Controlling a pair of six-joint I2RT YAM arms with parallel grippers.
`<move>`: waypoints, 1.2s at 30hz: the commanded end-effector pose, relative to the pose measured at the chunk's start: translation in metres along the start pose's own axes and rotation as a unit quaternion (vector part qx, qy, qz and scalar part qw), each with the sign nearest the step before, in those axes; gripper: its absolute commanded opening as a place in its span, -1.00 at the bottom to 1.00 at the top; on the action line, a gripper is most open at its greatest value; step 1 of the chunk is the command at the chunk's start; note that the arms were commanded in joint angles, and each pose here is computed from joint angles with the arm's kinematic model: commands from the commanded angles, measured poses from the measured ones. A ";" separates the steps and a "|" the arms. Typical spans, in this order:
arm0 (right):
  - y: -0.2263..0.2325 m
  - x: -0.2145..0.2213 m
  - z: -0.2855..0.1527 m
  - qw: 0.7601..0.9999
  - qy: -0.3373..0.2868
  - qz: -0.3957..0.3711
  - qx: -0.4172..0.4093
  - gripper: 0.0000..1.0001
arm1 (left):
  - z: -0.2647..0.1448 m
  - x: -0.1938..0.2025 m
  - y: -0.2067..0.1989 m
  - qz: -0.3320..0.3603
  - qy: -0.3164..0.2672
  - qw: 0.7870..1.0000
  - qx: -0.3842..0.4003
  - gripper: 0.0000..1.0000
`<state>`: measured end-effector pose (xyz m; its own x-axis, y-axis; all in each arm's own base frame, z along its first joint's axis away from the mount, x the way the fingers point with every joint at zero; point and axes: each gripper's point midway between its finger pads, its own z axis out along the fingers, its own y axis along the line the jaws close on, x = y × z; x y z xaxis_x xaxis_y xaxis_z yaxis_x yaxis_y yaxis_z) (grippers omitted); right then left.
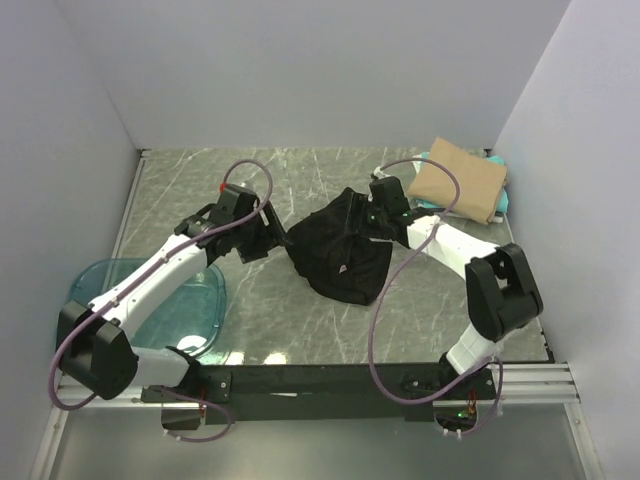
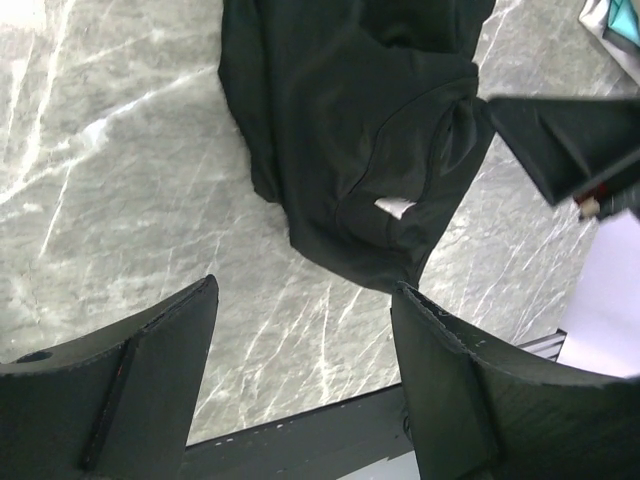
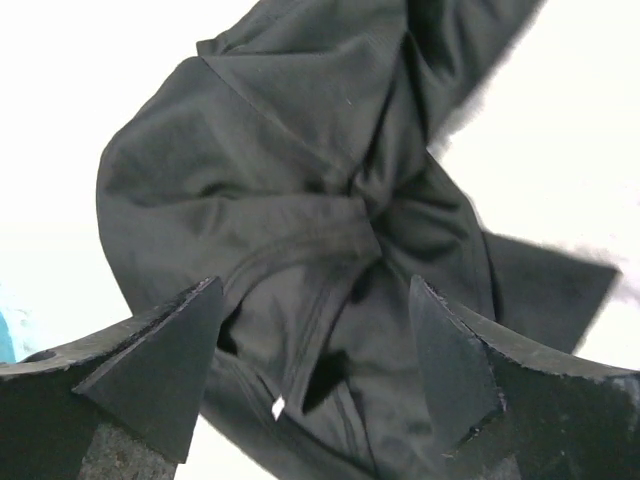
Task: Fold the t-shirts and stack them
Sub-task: Flatten the tshirt out
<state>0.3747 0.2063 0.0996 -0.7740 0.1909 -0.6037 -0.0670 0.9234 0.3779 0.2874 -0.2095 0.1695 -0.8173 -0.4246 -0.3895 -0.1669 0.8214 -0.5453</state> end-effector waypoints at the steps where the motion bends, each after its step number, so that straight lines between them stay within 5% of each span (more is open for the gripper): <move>1: 0.014 -0.025 0.007 0.999 -0.023 -0.020 -0.041 0.61 | -0.006 0.004 0.004 -0.002 -0.005 1.000 0.009 0.51; 11: 0.001 -0.024 0.041 0.999 0.001 -0.016 -0.034 0.49 | -0.008 0.004 0.002 -0.011 -0.006 1.000 0.012 0.47; 22: -0.003 -0.015 0.049 0.998 0.035 -0.006 -0.053 0.10 | -0.007 0.003 0.006 -0.020 -0.010 1.000 0.002 0.44; 25: 0.000 -0.012 0.050 0.997 0.045 -0.004 -0.065 -0.04 | -0.008 0.002 0.007 -0.017 -0.012 1.000 -0.002 0.43; 32: 0.008 -0.006 0.050 0.993 0.076 -0.011 -0.090 -0.80 | -0.009 -0.002 0.009 -0.011 -0.019 1.000 -0.011 0.41; 36: 0.011 -0.011 0.041 0.992 0.077 -0.017 -0.096 -1.00 | -0.010 -0.005 0.006 -0.012 -0.023 1.000 -0.005 0.40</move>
<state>0.4022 0.2251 0.0605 -0.8671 0.1067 -0.4866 -0.1620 0.8634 0.4778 0.2746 -0.1989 0.1550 -0.8151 -0.4484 -0.3668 -0.2165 0.8231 -0.5250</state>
